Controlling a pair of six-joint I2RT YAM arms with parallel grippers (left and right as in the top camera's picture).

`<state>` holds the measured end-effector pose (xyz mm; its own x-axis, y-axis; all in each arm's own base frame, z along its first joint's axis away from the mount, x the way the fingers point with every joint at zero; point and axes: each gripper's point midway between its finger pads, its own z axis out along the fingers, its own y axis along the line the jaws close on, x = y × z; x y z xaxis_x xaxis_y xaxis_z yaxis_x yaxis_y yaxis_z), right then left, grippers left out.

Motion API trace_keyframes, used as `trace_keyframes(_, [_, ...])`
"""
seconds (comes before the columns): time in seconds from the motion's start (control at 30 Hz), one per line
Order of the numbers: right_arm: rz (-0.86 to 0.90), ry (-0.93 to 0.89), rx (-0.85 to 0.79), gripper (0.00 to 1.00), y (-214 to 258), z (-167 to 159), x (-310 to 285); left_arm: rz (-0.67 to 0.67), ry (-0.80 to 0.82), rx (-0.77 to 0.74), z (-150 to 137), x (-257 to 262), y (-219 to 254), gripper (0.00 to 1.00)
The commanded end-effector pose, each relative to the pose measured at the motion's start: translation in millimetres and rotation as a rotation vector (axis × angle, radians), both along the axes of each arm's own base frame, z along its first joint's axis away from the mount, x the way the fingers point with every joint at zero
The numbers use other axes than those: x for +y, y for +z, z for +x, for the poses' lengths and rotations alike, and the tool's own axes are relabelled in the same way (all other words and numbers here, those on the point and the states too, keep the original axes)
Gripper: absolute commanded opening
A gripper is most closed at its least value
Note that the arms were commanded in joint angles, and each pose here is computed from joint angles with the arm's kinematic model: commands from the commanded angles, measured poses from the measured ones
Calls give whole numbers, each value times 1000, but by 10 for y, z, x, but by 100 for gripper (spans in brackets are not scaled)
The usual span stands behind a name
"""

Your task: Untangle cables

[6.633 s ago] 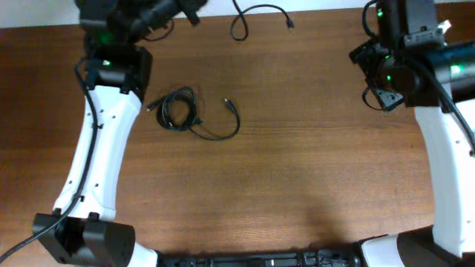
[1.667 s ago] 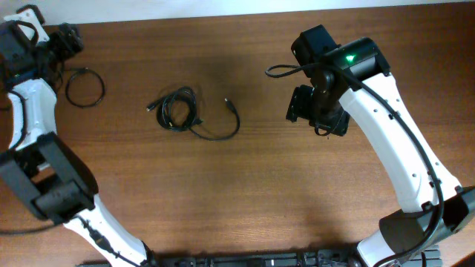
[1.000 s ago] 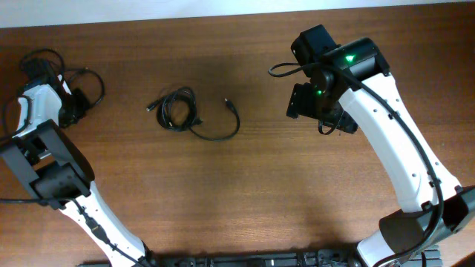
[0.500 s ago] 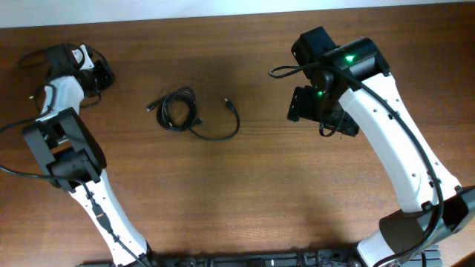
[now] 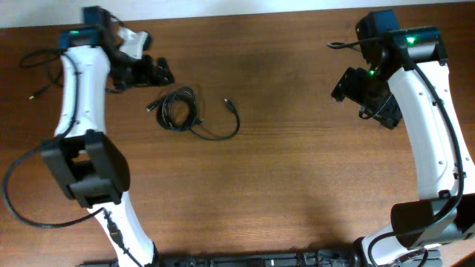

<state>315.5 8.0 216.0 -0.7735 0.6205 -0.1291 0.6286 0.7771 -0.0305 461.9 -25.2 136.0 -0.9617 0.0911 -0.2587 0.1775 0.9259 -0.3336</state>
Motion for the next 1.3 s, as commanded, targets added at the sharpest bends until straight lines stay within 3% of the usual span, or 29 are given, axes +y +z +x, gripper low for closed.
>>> trace_keyframes(0.0, [-5, 85, 32, 94, -9, -53, 3, 175, -70, -24, 10, -117, -390, 92])
trace_keyframes(0.07, [-2, 89, 48, 94, -28, -85, 20, 242, -75, -40, 29, -100, -666, 84])
trace_keyframes(0.1, [2, 90, 54, 94, -65, -88, 32, 241, -77, -29, -12, -101, -801, 73])
trace_keyframes(0.17, [31, 93, 62, 94, -167, -79, 87, 215, -84, -11, -79, -144, -918, 68])
trace_keyframes(0.2, [50, 94, 72, 94, -249, -82, 121, 209, -86, -4, -104, -154, -955, 57])
trace_keyframes(0.3, [71, 99, 98, 94, -354, -125, 170, 208, -80, -26, -77, -139, -1054, 59])
trace_keyframes(0.43, [69, 133, 100, 94, -355, -136, 273, 215, -90, -32, -85, -115, -1108, 53])
trace_keyframes(0.53, [69, 157, 100, 94, -355, -143, 349, 211, -88, -35, -78, -113, -1103, 16])
trace_keyframes(0.57, [78, 165, 98, 94, -356, -141, 388, 210, -85, -35, -80, -114, -1062, 0])
trace_keyframes(0.63, [123, 189, 85, 94, -356, -122, 533, 155, -41, -69, -2, -191, -736, 0])
trace_keyframes(0.67, [133, 209, 72, 94, -355, -99, 611, -21, -86, -195, 91, -494, -130, 0])
trace_keyframes(0.73, [162, 266, 55, 95, -350, -86, 790, -192, -155, -341, 62, -774, 572, 0])
trace_keyframes(0.77, [312, 417, 23, 96, -305, -67, 1136, -290, -208, -427, -36, -926, 989, 0])
trace_keyframes(0.83, [577, 640, -90, 97, -105, -10, 1703, -388, -235, -477, -211, -1047, 1393, 0])
trace_keyframes(1.0, [827, 757, -294, 97, 282, 217, 2170, -416, -255, -435, -363, -1303, 1442, 0])
trace_keyframes(1.1, [905, 782, -367, 97, 449, 308, 2209, -140, -180, -383, -344, -1321, 1102, 0])
trace_keyframes(1.13, [912, 791, -388, 97, 479, 339, 2218, -163, -215, -376, -408, -1462, 1111, 0])
trace_keyframes(1.2, [805, 788, -376, 92, 348, 368, 2199, -365, -361, -389, -618, -1953, 1333, 0])
trace_keyframes(1.27, [566, 739, -323, 69, 72, 413, 1996, -546, -457, -410, -750, -2147, 1590, 0])
